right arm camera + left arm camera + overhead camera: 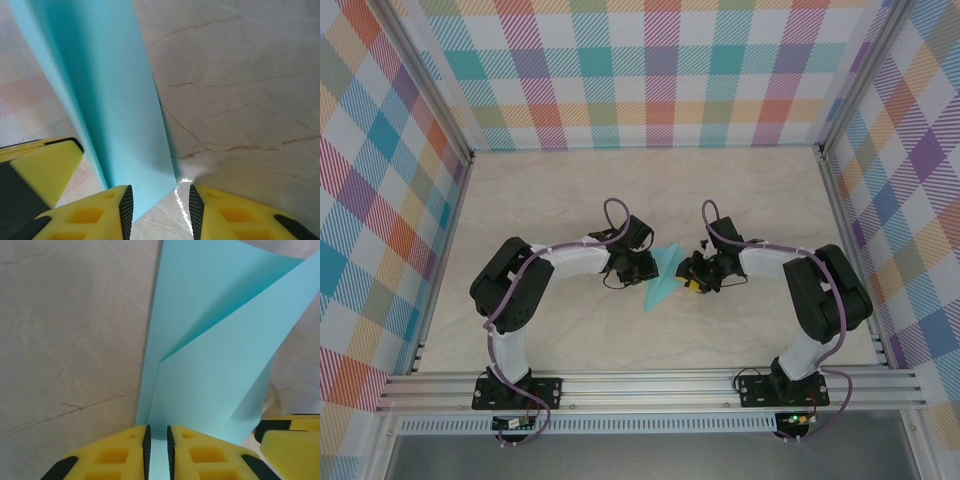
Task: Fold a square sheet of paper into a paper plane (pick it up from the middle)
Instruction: Turn over the paper at the center of the table.
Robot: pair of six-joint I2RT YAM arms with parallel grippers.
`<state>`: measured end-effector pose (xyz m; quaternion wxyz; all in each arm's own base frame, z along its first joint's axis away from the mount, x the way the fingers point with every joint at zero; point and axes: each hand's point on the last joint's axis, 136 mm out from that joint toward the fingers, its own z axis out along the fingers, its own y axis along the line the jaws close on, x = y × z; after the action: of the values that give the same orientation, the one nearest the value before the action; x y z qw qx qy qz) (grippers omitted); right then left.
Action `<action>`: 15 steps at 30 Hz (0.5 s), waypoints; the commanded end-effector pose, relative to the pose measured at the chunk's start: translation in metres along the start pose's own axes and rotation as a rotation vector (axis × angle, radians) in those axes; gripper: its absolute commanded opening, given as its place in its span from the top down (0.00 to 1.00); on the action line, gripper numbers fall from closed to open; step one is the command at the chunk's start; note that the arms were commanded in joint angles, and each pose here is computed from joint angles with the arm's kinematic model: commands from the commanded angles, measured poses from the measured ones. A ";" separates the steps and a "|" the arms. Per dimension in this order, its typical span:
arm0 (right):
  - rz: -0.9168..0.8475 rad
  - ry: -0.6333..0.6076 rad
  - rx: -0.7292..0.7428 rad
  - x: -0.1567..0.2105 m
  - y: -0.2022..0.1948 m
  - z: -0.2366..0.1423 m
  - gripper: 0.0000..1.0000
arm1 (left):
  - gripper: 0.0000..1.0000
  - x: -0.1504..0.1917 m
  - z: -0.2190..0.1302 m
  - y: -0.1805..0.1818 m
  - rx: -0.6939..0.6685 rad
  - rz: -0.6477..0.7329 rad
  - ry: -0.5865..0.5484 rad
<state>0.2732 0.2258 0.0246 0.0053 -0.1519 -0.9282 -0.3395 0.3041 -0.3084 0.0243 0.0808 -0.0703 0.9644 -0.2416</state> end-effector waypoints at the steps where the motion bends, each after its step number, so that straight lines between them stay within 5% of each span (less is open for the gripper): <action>1: -0.018 0.004 -0.049 -0.003 0.015 0.002 0.63 | 0.82 -0.004 0.001 0.008 -0.030 0.001 0.008; 15: -0.030 0.012 -0.104 -0.008 0.026 0.007 0.63 | 0.83 -0.001 0.002 0.016 -0.058 -0.003 0.012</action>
<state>0.2790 0.2341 0.0258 0.0079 -0.1500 -0.9215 -0.3583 0.3039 -0.3072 0.0221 0.0804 -0.0665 0.9657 -0.2380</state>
